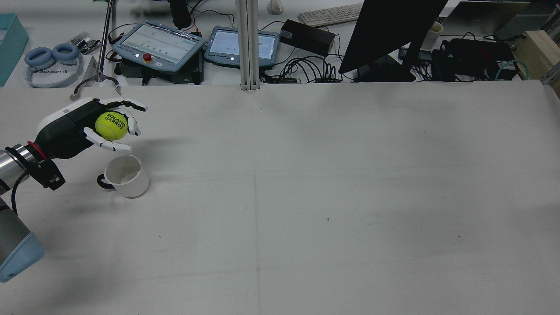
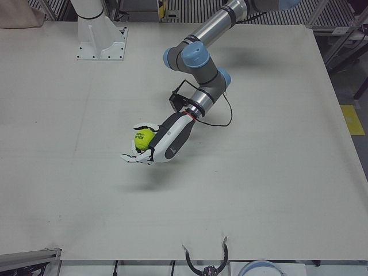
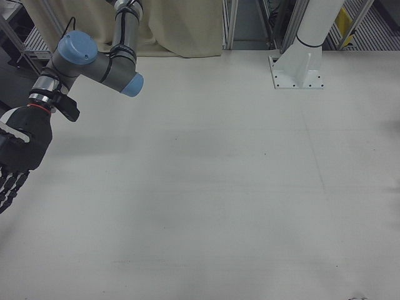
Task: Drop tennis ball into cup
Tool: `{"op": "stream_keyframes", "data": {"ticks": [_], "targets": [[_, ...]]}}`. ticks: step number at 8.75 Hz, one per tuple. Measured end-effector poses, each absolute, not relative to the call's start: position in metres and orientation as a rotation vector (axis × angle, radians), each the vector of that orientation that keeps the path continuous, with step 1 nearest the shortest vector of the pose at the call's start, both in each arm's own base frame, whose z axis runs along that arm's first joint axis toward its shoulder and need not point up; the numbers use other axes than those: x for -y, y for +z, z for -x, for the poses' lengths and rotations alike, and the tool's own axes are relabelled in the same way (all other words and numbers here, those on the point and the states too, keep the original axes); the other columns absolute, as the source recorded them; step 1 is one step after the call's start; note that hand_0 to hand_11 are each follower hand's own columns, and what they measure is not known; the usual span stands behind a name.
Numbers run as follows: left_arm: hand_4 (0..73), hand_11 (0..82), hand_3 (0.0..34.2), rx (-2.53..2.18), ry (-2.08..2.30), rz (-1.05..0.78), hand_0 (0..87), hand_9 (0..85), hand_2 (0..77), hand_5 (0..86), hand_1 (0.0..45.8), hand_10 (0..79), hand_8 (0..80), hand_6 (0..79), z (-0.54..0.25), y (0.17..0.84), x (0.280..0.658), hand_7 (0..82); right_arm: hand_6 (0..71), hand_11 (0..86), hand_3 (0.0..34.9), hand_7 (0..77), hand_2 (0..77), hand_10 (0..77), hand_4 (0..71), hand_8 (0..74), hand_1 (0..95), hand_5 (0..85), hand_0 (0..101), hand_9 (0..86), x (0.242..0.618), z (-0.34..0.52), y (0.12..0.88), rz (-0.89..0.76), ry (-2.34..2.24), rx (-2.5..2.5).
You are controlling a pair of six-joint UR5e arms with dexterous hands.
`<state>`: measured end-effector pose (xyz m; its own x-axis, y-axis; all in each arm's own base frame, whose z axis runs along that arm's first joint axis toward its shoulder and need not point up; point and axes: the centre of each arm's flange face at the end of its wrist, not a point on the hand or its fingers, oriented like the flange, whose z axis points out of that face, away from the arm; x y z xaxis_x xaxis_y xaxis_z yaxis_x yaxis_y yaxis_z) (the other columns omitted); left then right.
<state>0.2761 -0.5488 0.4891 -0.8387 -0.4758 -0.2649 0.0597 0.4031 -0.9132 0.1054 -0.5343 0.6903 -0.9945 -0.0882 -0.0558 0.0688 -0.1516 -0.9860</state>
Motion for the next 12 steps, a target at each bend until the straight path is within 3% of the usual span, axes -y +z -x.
{"op": "stream_keyframes", "data": {"ticks": [1, 2, 3, 4, 5, 6, 7, 8, 9, 10, 11, 12], "targets": [[27.8, 41.5, 0.0, -2.161, -1.443, 0.354, 80.0, 52.4, 21.8, 26.7, 22.9, 26.7, 42.0, 67.1, -0.279, 0.494, 0.544, 40.4, 0.0, 0.5, 0.0, 0.5, 0.5, 0.0, 0.0, 0.0, 0.5, 0.0, 0, 0.0, 0.534, -0.105, 0.69, 0.023, -2.309, -1.975], [26.7, 39.8, 0.0, -2.15, -1.442, 0.353, 78.1, 42.5, 25.1, 24.5, 22.9, 25.1, 36.0, 67.1, -0.281, 0.498, 0.54, 40.4, 0.0, 0.5, 0.0, 0.5, 0.5, 0.0, 0.0, 0.0, 0.5, 0.0, 0, 0.0, 0.534, -0.105, 0.69, 0.023, -2.309, -1.975], [26.7, 39.8, 0.0, -2.142, -1.434, 0.36, 78.1, 42.5, 25.1, 24.5, 22.9, 25.1, 36.0, 67.1, -0.287, 0.501, 0.535, 40.4, 0.0, 0.5, 0.0, 0.5, 0.5, 0.0, 0.0, 0.0, 0.5, 0.0, 0, 0.0, 0.534, -0.106, 0.69, 0.023, -2.309, -1.975], [21.8, 29.5, 0.0, -2.132, -1.424, 0.373, 60.7, 17.5, 26.2, 18.5, 21.3, 18.5, 16.9, 67.1, -0.296, 0.504, 0.528, 40.4, 0.0, 0.5, 0.0, 0.5, 0.5, 0.0, 0.0, 0.0, 0.5, 0.0, 0, 0.0, 0.534, -0.106, 0.69, 0.023, -2.308, -1.975], [19.6, 25.6, 0.0, -2.13, -1.422, 0.38, 50.8, 13.6, 31.6, 13.6, 20.7, 16.9, 15.3, 67.1, -0.301, 0.507, 0.523, 40.9, 0.0, 0.5, 0.0, 0.5, 0.5, 0.0, 0.0, 0.0, 0.5, 0.0, 0, 0.0, 0.534, -0.106, 0.69, 0.023, -2.308, -1.975], [19.6, 25.6, 0.0, -2.132, -1.423, 0.383, 50.8, 13.6, 31.6, 13.6, 20.7, 16.9, 15.3, 67.1, -0.304, 0.51, 0.52, 40.9, 0.0, 0.5, 0.0, 0.5, 0.5, 0.0, 0.0, 0.0, 0.5, 0.0, 0, 0.0, 0.534, -0.105, 0.69, 0.023, -2.308, -1.975], [14.2, 24.0, 0.0, -2.133, -1.424, 0.384, 47.3, 10.4, 39.8, 12.5, 22.4, 14.7, 14.2, 54.5, -0.305, 0.511, 0.518, 36.0, 0.0, 0.5, 0.0, 0.5, 0.5, 0.0, 0.0, 0.0, 0.5, 0.0, 0, 0.0, 0.534, -0.105, 0.69, 0.023, -2.308, -1.975], [15.3, 24.0, 0.0, -2.134, -1.425, 0.385, 47.3, 10.9, 39.8, 12.5, 22.4, 15.8, 12.5, 44.2, -0.305, 0.513, 0.517, 25.6, 0.0, 0.5, 0.0, 0.5, 0.5, 0.0, 0.0, 0.0, 0.5, 0.0, 0, 0.0, 0.534, -0.105, 0.69, 0.023, -2.308, -1.975], [15.8, 24.0, 0.0, -2.137, -1.424, 0.386, 47.3, 10.9, 39.8, 11.4, 16.4, 15.8, 11.5, 32.7, -0.305, 0.513, 0.517, 13.6, 0.0, 0.5, 0.0, 0.5, 0.5, 0.0, 0.0, 0.0, 0.5, 0.0, 0, 0.0, 0.534, -0.105, 0.69, 0.022, -2.308, -1.975], [15.8, 24.0, 0.0, -2.139, -1.424, 0.388, 47.2, 10.9, 39.8, 12.5, 20.2, 15.8, 13.1, 38.2, -0.304, 0.513, 0.517, 10.9, 0.0, 0.5, 0.0, 0.5, 0.5, 0.0, 0.0, 0.0, 0.5, 0.0, 0, 0.0, 0.535, -0.106, 0.69, 0.022, -2.307, -1.976], [15.8, 24.0, 0.0, -2.14, -1.425, 0.39, 47.3, 9.8, 39.8, 12.5, 18.0, 15.8, 13.6, 38.7, -0.304, 0.514, 0.517, 11.4, 0.0, 0.5, 0.0, 0.0, 0.5, 0.0, 0.0, 0.0, 0.5, 0.0, 0, 0.0, 0.535, -0.106, 0.69, 0.022, -2.307, -1.976], [16.9, 24.0, 0.0, -2.143, -1.428, 0.394, 47.2, 9.8, 42.0, 14.7, 18.0, 15.8, 15.3, 49.1, -0.303, 0.513, 0.518, 11.4, 0.0, 0.5, 0.0, 0.5, 0.5, 0.0, 0.0, 0.0, 0.5, 0.0, 0, 0.0, 0.535, -0.106, 0.69, 0.022, -2.307, -1.976]]}}
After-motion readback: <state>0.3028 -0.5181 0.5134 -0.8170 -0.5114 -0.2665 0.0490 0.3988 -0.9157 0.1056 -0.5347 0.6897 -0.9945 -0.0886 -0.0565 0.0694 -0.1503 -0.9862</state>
